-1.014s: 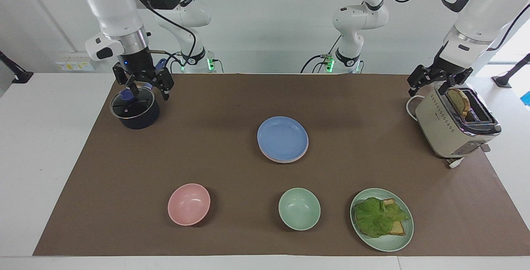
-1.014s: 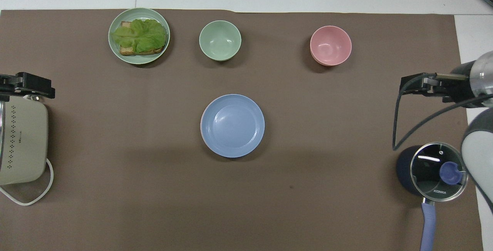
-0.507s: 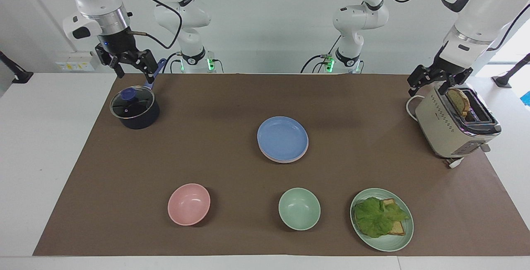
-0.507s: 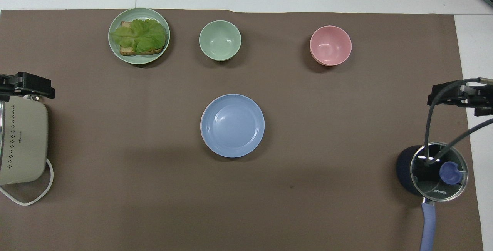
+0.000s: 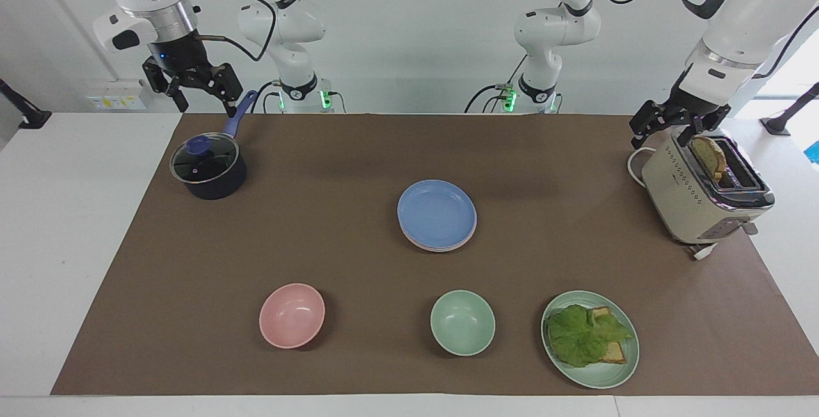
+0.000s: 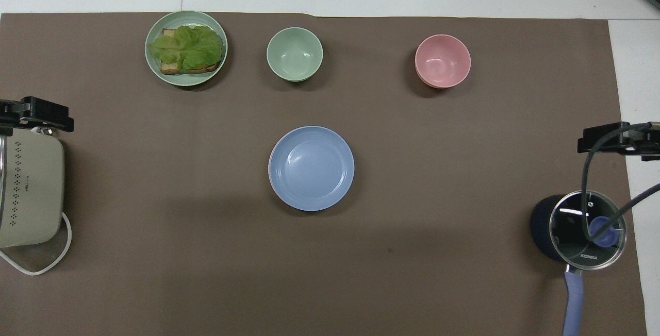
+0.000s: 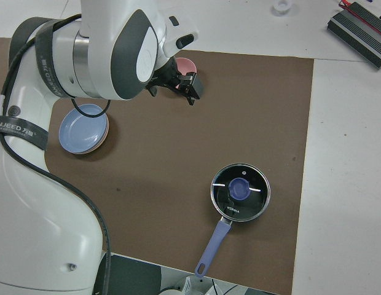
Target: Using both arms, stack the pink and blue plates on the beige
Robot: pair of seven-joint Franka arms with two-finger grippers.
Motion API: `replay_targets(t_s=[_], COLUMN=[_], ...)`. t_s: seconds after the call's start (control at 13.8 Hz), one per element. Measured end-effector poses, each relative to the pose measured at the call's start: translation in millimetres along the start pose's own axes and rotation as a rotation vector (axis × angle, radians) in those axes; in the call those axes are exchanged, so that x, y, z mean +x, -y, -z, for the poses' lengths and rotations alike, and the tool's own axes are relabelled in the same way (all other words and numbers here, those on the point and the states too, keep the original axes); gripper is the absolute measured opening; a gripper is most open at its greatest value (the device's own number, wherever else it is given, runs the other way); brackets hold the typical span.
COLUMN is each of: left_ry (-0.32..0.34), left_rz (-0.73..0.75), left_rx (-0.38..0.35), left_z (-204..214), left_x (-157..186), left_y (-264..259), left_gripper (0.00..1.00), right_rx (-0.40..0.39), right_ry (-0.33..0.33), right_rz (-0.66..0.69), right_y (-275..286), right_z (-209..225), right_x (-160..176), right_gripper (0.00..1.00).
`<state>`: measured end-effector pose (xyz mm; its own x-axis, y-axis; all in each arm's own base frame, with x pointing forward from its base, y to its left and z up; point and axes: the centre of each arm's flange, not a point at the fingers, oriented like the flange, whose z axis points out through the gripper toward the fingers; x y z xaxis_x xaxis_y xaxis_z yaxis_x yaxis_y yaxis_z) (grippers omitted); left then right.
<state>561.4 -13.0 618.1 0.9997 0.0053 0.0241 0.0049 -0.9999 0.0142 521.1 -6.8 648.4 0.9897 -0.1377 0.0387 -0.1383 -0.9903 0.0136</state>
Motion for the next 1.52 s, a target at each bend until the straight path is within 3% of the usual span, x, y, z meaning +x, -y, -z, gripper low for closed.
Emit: replay_targets(t_s=[0.51,1.52], left_ry=[0.000,0.000], left_rz=[0.000,0.000], left_rx=[0.000,0.000], left_z=[0.0,0.0], left_x=[0.0,0.0], left_y=[0.0,0.0], left_gripper=[1.00,1.00], right_rx=[-0.004,-0.003], right_ry=[0.031,0.029], right_rz=[-0.001,0.043], right_y=[-2.5,-4.2], right_z=[-1.1,-0.3], right_x=[-4.6,-4.6], right_gripper=[1.00,1.00])
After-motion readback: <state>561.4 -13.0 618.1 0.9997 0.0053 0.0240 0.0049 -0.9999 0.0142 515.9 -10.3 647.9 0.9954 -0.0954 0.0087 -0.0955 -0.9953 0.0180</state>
